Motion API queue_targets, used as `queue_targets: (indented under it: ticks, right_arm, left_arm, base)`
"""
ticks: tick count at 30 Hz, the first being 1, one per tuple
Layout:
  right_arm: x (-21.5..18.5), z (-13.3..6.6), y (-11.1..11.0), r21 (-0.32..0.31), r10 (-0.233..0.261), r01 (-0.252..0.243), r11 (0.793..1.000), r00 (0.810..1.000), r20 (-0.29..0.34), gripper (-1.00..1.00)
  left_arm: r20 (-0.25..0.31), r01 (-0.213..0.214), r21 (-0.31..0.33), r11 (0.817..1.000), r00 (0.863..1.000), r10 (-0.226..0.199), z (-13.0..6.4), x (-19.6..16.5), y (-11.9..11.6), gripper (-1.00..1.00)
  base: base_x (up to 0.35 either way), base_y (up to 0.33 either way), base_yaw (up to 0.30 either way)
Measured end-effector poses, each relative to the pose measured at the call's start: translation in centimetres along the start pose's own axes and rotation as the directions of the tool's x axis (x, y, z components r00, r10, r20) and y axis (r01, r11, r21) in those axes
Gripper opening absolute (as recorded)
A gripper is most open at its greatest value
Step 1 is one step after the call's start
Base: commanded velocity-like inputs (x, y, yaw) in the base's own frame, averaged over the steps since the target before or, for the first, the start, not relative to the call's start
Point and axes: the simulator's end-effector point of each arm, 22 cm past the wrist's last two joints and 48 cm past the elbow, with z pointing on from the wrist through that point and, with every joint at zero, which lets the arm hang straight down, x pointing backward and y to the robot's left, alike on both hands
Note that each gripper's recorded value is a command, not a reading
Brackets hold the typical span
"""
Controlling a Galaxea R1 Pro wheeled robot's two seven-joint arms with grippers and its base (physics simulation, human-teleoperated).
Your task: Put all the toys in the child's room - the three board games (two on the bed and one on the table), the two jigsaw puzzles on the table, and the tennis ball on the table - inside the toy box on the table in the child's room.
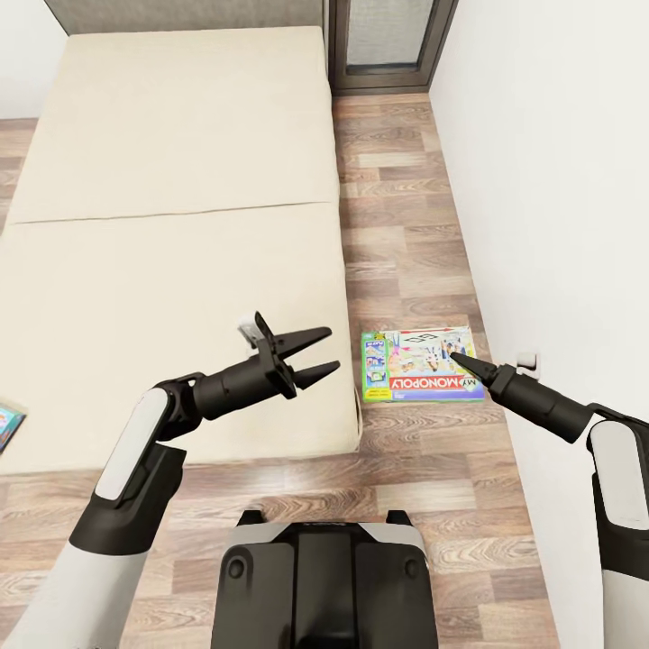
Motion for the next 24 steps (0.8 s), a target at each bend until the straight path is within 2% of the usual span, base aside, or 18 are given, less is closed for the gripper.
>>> queue_targets:
  ticks: [9, 16, 24]
  right_arm:
    - [0.0, 0.0, 0.0, 0.0, 0.0, 0.0, 1.0, 1.0, -0.001, -1.0]
    - [-0.1, -0.2, 0.2, -0.004, 0.001, -0.001, 1.0, 1.0, 0.003, -1.0]
    - [-0.3, -0.4, 0.6, -0.01, -0.001, 0.001, 1.0, 1.0, 0.008, -1.0]
  left_arm:
    - [0.004, -0.004, 0.011, 1.0, 1.0, 0.004, -0.1, -0.2, -0.4, 1.0]
    - [0.016, -0.006, 0.059, 0.998, 1.0, 0.005, -0.1, -0.5, -1.6, 1.0]
    - [0.024, -0.015, 0.082, 0.996, 1.0, 0.013, 0.0, -0.6, -2.6, 1.0]
  base:
    - [-0.004, -0.001, 0.0]
    - [-0.001, 0.0, 0.0]
    - [0.0, 0.0, 0.0]
